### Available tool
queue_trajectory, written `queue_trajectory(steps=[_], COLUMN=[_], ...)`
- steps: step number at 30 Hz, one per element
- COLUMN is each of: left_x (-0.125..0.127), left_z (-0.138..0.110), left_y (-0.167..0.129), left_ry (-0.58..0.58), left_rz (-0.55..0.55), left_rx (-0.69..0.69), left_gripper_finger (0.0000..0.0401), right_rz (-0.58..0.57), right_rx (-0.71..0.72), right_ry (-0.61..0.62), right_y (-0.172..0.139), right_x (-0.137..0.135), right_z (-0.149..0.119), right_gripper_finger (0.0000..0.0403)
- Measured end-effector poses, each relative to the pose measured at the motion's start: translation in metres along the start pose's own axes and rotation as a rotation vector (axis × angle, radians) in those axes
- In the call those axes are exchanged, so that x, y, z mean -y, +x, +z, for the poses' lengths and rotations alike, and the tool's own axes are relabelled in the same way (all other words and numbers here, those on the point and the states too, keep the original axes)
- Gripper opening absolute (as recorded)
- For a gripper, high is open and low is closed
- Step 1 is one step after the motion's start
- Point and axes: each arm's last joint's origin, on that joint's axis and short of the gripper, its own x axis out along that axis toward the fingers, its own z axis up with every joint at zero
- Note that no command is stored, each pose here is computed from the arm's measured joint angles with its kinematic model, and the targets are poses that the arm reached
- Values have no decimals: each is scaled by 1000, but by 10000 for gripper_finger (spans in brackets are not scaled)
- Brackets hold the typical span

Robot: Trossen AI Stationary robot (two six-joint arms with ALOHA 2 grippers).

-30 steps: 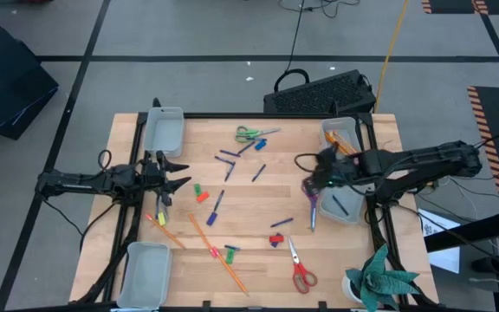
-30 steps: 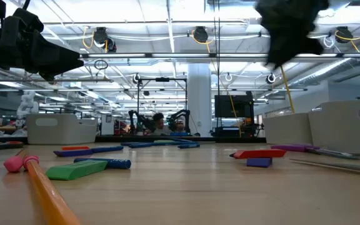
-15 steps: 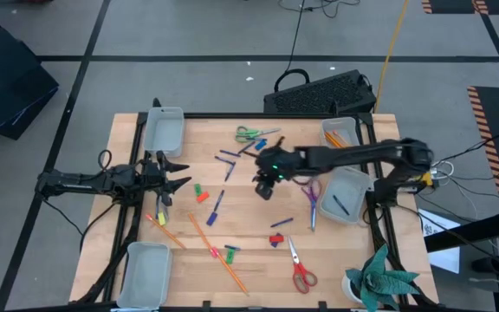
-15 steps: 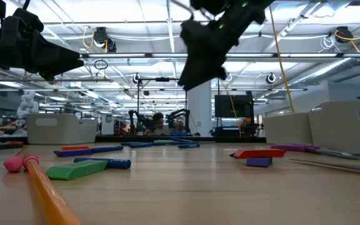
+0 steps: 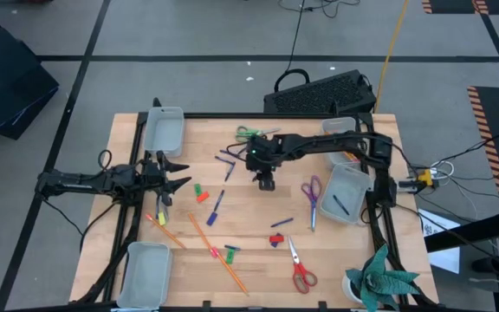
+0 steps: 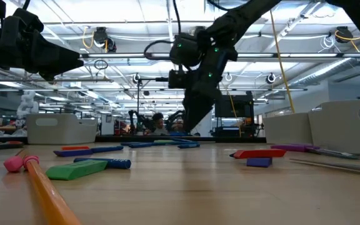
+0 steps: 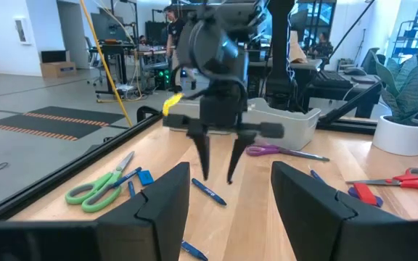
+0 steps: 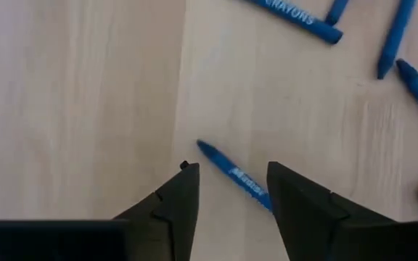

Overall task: Sort crayons/erasers/pens/pencils in bins
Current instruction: Put the blue crayon into the middle right gray bin

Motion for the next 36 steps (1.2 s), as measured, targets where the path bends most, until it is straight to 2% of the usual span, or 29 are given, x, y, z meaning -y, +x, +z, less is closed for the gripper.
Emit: queue_trajectory(steps=[5, 18, 27, 33, 36], left_x=[0, 0, 0, 0, 0], left_z=[0, 0, 0, 0, 0], left_y=[0, 0, 0, 0, 0], left_ry=[-1, -1, -1, -1, -1], left_rz=[-1, -5, -6, -5, -6], left_rx=[2, 4, 4, 4, 5], left_gripper_finger=[198, 198, 198, 198, 198], right_rz=[10, 21, -36, -49, -38], right_rx=[-25, -104, -148, -132, -123], right_ry=[-168, -161, -26, 57, 80], right_y=[12, 32, 33, 29, 19], right_x=[3, 16, 15, 7, -6], right_z=[1, -13, -16, -11, -6], right_gripper_finger=[145, 76, 20, 20, 22])
